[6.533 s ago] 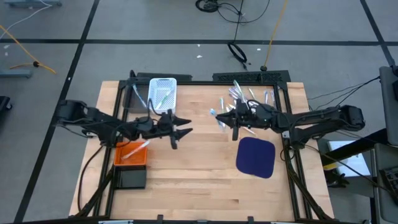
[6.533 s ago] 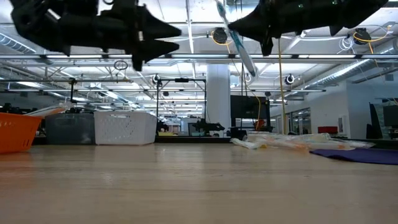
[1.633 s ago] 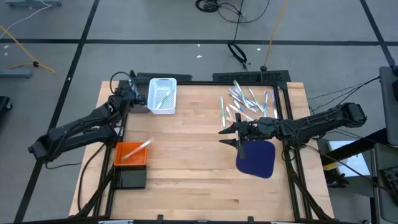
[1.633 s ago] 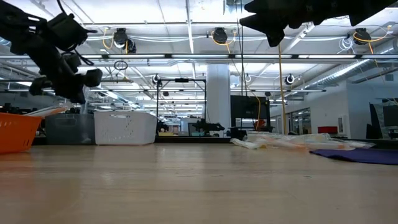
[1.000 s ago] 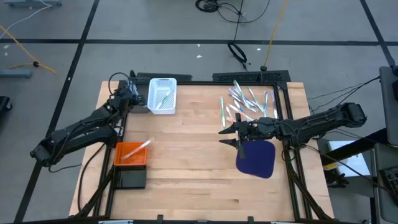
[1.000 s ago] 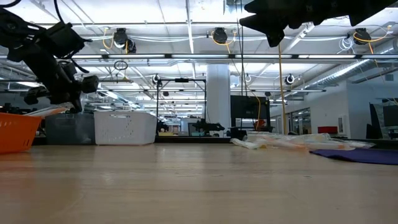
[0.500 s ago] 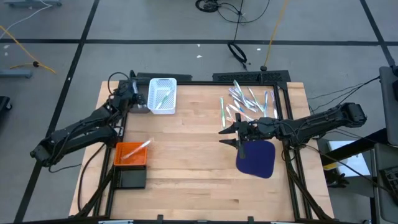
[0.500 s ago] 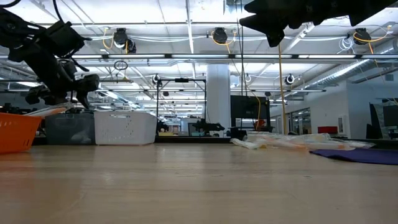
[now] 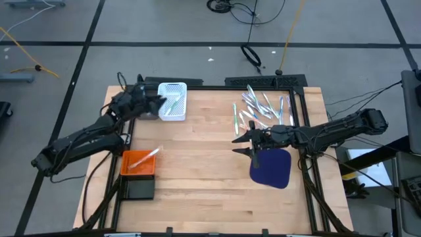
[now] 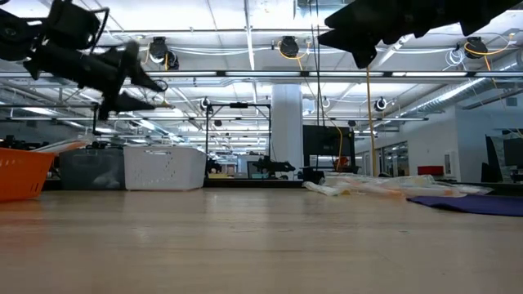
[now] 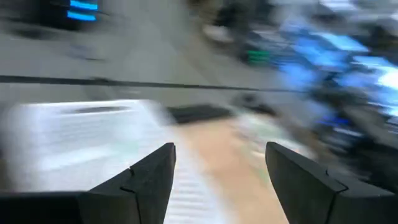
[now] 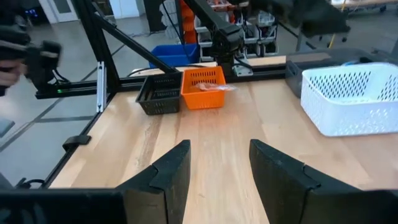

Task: Pick & Place Toothbrushes
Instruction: Put the orange toothbrush into the orange bin

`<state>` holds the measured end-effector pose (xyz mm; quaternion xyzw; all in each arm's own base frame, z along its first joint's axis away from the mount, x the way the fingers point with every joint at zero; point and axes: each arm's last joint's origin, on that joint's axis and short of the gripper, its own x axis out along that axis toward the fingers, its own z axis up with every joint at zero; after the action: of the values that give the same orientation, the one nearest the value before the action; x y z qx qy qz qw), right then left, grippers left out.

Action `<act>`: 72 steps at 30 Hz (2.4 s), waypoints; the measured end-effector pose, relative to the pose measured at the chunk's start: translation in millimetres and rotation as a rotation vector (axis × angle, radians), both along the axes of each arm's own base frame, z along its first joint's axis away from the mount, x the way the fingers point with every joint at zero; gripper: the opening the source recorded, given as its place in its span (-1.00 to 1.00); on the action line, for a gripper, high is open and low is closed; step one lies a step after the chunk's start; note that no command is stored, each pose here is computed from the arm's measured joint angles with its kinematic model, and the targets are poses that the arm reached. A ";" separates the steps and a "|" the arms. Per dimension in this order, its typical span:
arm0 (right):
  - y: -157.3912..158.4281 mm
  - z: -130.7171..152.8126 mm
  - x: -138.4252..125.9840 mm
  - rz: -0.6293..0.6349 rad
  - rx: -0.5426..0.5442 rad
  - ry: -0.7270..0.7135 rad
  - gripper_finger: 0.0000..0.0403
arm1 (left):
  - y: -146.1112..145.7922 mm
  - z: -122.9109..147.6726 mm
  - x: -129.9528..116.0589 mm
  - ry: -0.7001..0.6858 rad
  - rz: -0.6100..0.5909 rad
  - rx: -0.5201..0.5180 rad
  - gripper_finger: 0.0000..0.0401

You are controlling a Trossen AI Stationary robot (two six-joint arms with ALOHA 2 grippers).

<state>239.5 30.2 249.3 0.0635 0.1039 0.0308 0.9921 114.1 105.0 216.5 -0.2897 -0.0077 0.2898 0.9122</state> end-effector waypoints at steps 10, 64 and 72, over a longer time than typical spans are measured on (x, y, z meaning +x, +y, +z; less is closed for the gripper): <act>-14.9 -8.7 -1.5 -0.209 -0.081 0.090 -0.23 | -52.5 8.7 33.7 -0.054 -0.370 0.107 0.26; -106.8 -103.1 -79.6 -0.782 0.160 0.896 -0.23 | -128.2 -17.1 133.8 0.017 -0.553 0.337 0.26; -105.9 -105.8 -80.6 -0.772 0.174 0.896 -0.50 | -128.2 -17.2 133.8 0.017 -0.553 0.334 0.26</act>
<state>158.9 -75.6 143.5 0.1845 0.4787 -0.3532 0.7823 247.9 -23.1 199.3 -0.1246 0.0315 0.0283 0.9913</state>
